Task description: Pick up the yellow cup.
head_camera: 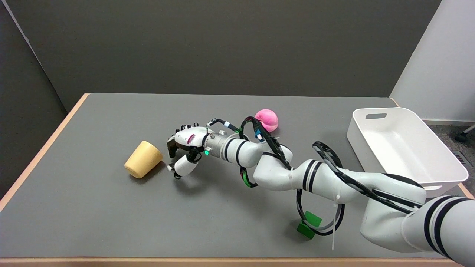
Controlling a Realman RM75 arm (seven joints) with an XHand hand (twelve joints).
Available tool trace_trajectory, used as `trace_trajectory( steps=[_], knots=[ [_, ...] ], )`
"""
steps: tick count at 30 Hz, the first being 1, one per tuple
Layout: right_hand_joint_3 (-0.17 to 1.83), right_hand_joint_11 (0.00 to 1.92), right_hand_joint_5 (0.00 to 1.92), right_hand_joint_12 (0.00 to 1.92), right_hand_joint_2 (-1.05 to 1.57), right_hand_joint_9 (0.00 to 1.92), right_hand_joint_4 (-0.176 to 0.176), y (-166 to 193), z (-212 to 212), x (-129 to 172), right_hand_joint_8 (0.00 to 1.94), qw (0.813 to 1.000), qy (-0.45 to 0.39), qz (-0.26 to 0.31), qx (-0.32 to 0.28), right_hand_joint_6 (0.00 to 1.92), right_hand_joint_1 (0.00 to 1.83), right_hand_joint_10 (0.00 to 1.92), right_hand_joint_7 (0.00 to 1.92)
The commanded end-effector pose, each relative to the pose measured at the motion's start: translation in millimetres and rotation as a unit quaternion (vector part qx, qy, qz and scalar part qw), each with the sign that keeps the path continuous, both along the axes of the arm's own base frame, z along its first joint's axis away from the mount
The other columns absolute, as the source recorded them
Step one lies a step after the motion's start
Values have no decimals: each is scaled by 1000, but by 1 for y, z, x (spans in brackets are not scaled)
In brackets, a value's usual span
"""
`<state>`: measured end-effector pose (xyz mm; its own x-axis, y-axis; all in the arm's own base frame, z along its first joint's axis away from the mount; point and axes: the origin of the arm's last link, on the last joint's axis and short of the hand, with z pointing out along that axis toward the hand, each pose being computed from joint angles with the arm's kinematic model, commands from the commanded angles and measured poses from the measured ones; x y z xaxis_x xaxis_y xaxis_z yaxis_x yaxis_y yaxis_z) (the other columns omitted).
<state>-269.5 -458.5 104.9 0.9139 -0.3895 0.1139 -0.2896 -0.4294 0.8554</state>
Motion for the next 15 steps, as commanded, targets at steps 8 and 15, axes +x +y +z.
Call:
trace_trajectory(
  steps=[8,15],
  knots=[
    [798,-1,249,1177,693,202,-176,3,-3,-4,503,1000,-11,-13,-3,551,460,868,349],
    [792,0,247,1192,688,201,-176,7,-8,-9,506,1000,-19,-20,-1,550,442,876,347]
  ],
)
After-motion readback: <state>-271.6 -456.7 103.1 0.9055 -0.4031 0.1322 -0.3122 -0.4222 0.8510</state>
